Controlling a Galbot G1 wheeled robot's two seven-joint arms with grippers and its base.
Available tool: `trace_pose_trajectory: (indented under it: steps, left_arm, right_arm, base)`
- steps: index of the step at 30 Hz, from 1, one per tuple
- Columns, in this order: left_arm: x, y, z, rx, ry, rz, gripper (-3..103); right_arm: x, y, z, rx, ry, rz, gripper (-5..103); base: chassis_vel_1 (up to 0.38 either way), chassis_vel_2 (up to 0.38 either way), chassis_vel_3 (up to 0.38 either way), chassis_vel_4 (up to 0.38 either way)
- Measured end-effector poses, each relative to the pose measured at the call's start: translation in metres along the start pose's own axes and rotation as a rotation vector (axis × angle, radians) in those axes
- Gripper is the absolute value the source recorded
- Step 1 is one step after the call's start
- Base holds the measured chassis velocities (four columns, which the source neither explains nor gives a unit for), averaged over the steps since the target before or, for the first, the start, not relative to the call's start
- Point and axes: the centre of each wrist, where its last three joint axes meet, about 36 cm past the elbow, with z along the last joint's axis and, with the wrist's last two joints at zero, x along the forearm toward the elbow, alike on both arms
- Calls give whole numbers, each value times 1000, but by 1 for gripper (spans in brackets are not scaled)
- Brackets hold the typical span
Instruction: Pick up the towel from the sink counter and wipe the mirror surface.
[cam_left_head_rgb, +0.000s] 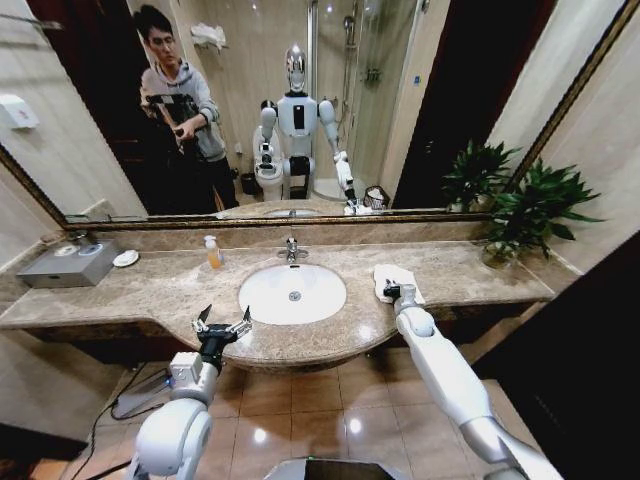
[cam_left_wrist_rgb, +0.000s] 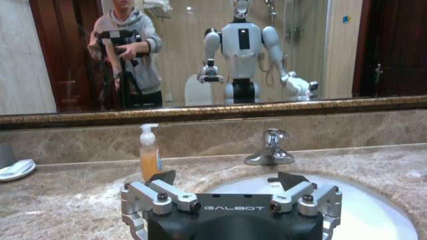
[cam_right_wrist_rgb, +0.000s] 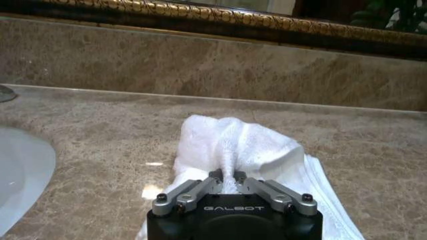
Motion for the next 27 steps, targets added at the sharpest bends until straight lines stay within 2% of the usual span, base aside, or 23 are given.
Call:
trace_pose_trajectory:
  steps: [6, 7, 8, 10, 15, 18, 19, 20, 22, 23, 26, 27]
  left_arm:
    - [0, 0, 0, 0, 0, 0, 100]
    - [0, 0, 0, 0, 0, 0, 100]
    - [0, 0, 0, 0, 0, 0, 100]
    - [0, 0, 0, 0, 0, 0, 100]
    - [0, 0, 0, 0, 0, 0, 100]
    - [0, 0, 0, 0, 0, 0, 100]
    - [0, 0, 0, 0, 0, 0, 100]
    - [0, 0, 0, 0, 0, 0, 100]
    - [0, 0, 0, 0, 0, 0, 100]
    - [0, 0, 0, 0, 0, 0, 100]
    - [0, 0, 0, 0, 0, 0, 100]
    - [0, 0, 0, 0, 0, 0, 100]
  right_arm:
    - [4, 0, 1, 12, -1, -2, 8]
    - [4, 0, 1, 13, -2, -3, 12]
    - [5, 0, 2, 13, -4, -6, 20]
    - [6, 1, 2, 12, -5, -6, 20]
    - [6, 2, 3, 7, -14, -8, 41]
    - [6, 2, 3, 7, -16, -7, 47]
    - [6, 2, 2, 22, -26, -2, 57]
    - [7, 2, 3, 43, -40, 4, 57]
    - [7, 2, 4, 93, -73, 12, 68]
    - [7, 2, 4, 93, -73, 12, 68]
    - [10, 10, 5, 138, -133, -11, 84]
    - [10, 13, 6, 145, -141, -23, 84]
  base:
    - [0, 0, 0, 0]
    - [0, 0, 0, 0]
    - [0, 0, 0, 0]
    - [0, 0, 0, 0]
    - [0, 0, 0, 0]
    - [0, 0, 0, 0]
    - [0, 0, 0, 0]
    - [0, 0, 0, 0]
    - [0, 0, 0, 0]
    - [0, 0, 0, 0]
    - [0, 0, 0, 0]
    - [0, 0, 0, 0]
